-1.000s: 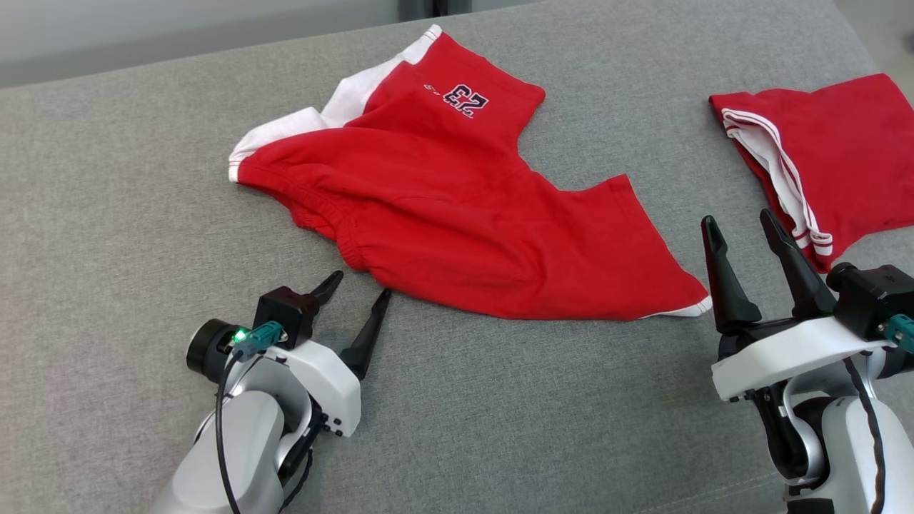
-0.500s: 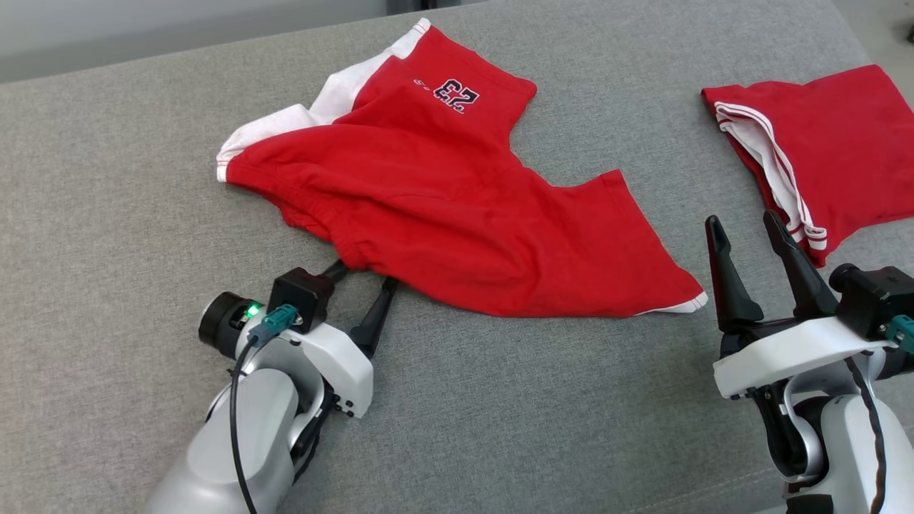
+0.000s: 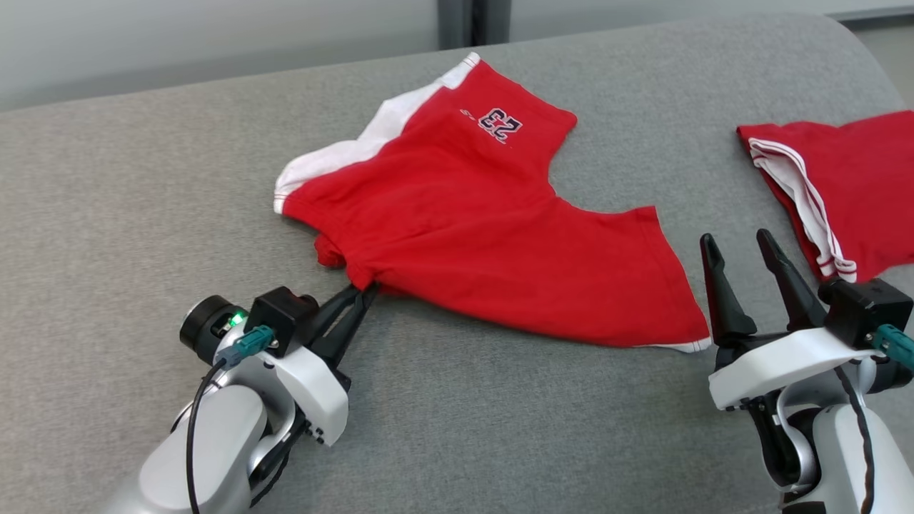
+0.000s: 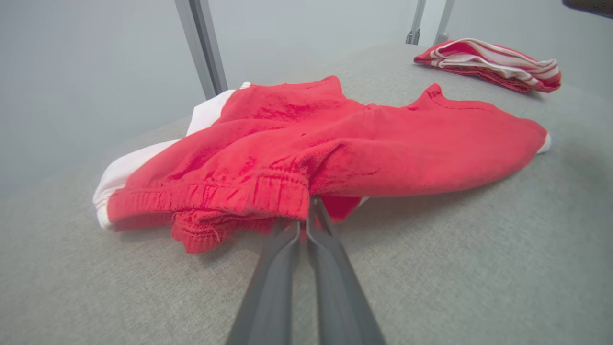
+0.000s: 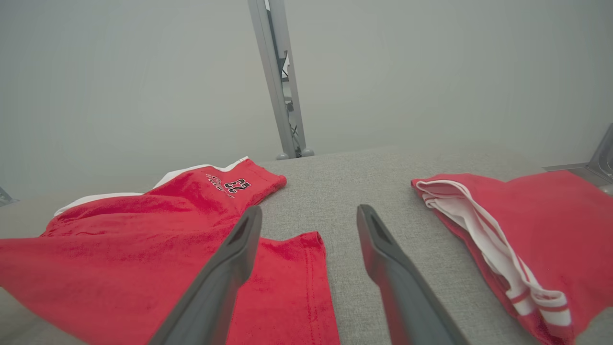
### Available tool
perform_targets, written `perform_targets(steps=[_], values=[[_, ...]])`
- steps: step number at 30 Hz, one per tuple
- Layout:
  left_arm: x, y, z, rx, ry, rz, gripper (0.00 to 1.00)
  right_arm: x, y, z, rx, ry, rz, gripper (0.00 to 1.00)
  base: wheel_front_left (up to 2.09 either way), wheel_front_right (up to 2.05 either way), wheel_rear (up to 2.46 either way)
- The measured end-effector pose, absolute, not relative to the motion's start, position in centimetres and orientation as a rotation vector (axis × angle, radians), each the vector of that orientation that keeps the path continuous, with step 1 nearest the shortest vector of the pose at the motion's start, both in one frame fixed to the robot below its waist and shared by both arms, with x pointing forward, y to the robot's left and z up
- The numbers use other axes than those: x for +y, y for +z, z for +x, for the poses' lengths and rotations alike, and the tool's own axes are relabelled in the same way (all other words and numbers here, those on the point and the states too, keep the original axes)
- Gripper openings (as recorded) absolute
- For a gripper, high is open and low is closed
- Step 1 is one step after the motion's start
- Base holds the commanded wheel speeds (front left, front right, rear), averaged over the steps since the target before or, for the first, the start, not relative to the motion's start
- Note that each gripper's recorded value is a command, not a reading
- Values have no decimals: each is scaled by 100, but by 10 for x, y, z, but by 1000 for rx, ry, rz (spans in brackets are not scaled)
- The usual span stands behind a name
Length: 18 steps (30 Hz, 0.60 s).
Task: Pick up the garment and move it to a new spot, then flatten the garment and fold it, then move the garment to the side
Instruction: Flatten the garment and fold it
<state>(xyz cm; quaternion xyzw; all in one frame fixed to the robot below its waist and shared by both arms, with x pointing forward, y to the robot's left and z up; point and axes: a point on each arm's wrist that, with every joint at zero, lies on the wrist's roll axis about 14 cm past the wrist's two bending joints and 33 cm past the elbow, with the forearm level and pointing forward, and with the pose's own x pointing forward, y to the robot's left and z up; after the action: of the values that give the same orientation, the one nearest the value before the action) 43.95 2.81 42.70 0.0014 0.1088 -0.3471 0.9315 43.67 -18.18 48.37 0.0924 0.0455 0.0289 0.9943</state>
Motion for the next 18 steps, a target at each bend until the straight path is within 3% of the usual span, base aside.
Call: perform_targets(steps=[9,18], values=[[78,443,399,410,-805,163,0,-141,490,440,80,167,221,100,0,0,0],[104,450,357,644,-825,106,0,-119,485,445,90,221,239,100,0,0,0]])
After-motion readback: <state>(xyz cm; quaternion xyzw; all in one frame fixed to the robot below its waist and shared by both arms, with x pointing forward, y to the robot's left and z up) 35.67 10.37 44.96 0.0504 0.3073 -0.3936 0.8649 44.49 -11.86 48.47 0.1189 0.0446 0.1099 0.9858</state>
